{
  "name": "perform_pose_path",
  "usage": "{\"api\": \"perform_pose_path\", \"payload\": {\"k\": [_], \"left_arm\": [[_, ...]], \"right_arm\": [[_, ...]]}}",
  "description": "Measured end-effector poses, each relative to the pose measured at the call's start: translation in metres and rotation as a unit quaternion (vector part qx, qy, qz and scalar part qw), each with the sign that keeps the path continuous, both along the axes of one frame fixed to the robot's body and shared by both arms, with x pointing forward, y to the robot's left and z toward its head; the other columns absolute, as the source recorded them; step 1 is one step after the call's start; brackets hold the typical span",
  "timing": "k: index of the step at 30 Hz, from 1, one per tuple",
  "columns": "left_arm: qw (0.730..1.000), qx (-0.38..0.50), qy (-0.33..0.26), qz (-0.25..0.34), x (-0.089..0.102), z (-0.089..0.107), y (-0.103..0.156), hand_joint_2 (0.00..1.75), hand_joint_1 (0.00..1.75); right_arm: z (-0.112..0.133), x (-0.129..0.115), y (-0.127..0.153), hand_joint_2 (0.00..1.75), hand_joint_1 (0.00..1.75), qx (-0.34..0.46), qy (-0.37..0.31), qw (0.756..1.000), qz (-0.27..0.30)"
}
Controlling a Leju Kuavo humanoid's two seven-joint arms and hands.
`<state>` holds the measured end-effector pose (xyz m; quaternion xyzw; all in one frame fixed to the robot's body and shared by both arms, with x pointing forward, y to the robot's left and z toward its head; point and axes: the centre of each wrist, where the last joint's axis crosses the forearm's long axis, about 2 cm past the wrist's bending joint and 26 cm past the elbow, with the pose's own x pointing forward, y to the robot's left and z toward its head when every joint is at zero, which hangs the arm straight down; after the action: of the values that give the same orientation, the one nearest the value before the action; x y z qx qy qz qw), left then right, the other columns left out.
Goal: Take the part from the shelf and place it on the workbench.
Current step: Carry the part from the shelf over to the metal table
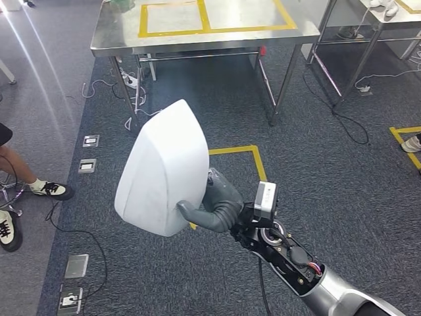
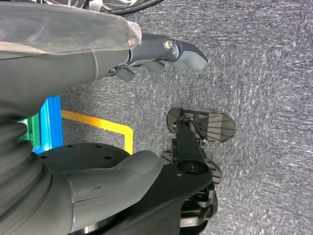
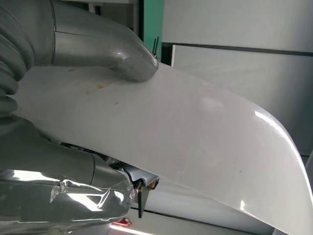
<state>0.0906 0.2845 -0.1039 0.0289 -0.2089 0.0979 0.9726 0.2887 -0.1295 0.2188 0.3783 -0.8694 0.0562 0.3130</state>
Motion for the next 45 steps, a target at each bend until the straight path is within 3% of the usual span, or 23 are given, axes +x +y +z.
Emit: {"api": "perform_pose_path", "payload": {"k": [45], "left_arm": [[1.0, -0.007, 0.003, 0.002, -0.0018, -0.0003, -0.0035, 1.75, 0.0]], "right_arm": [[0.0007, -0.0001, -0.0019, 1.75, 1.75, -0.016, 0.003, 1.0, 0.004]]}}
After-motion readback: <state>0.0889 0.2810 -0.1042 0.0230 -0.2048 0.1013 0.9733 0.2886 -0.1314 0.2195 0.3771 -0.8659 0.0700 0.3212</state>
